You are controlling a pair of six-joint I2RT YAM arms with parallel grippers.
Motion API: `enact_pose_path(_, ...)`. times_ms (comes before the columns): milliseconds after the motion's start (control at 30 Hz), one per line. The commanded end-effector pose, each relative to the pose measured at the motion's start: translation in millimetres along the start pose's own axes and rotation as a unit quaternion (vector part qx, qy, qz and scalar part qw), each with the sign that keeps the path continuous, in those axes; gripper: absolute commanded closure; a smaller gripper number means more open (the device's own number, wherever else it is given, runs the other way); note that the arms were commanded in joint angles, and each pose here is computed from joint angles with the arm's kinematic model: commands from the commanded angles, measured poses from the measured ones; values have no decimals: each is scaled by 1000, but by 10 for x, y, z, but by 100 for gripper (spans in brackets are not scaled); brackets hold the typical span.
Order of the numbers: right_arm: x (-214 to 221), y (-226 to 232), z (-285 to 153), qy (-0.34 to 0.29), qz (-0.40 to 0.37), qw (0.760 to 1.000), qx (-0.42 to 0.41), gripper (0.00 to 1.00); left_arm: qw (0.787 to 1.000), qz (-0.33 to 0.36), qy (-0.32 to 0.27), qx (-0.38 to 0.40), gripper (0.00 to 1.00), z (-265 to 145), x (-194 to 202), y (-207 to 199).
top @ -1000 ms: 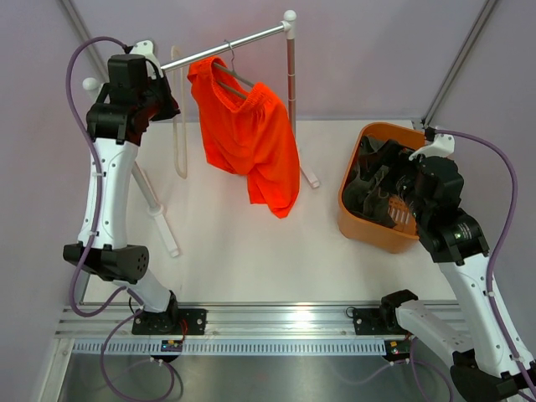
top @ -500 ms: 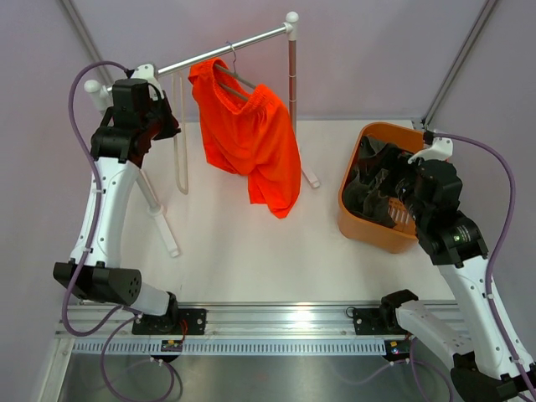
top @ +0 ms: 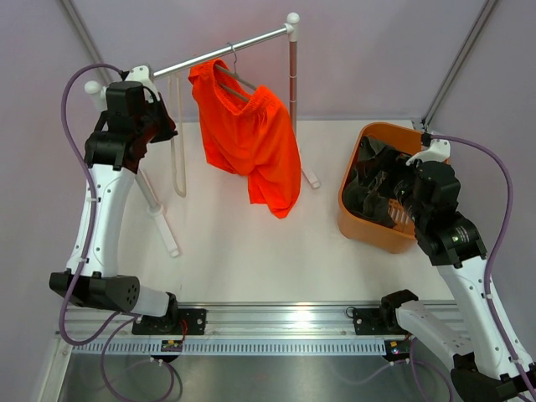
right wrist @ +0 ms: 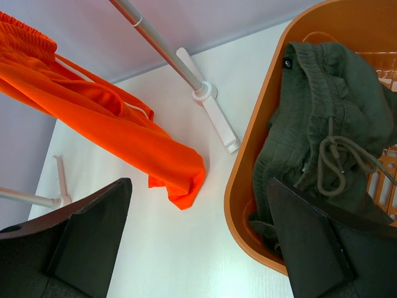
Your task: Remove the shorts from the hanger
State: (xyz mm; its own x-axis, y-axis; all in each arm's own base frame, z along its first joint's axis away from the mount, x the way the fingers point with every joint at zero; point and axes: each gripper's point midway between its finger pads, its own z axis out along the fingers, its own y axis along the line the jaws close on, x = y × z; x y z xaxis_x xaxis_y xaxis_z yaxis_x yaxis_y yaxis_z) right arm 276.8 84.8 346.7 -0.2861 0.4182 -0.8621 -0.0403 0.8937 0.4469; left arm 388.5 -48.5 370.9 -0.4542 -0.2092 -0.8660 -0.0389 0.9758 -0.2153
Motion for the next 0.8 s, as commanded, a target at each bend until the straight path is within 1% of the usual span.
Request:
enact_pose_path(0,-91,68,-24,-17,7,1000,-16,1,999,-3,-53,2,92,-261,-246,-3)
enact_pose_path(267,-64,48,-32,-16,9,1000,-14,0,999,-3,-37,0,92,-188,-65,33)
enact_pose_path(500,-47,47,-33,-15,10,1000,-16,0,1000,-1,-14,-5,92,-36,88,67)
enact_pose_path(633,-14,22,-11,-13,8,1000,-11,0,1000,-1,-11,-2,95,-12,108,57)
enact_pose_path(700,0,20,-2,-11,7,1000,-11,1,1000,-1,-9,0,100,-23,114,45)
enact_pose_path(767,-2,19,-3,-12,8,1000,-12,0,1000,1,-16,5,100,-96,86,20)
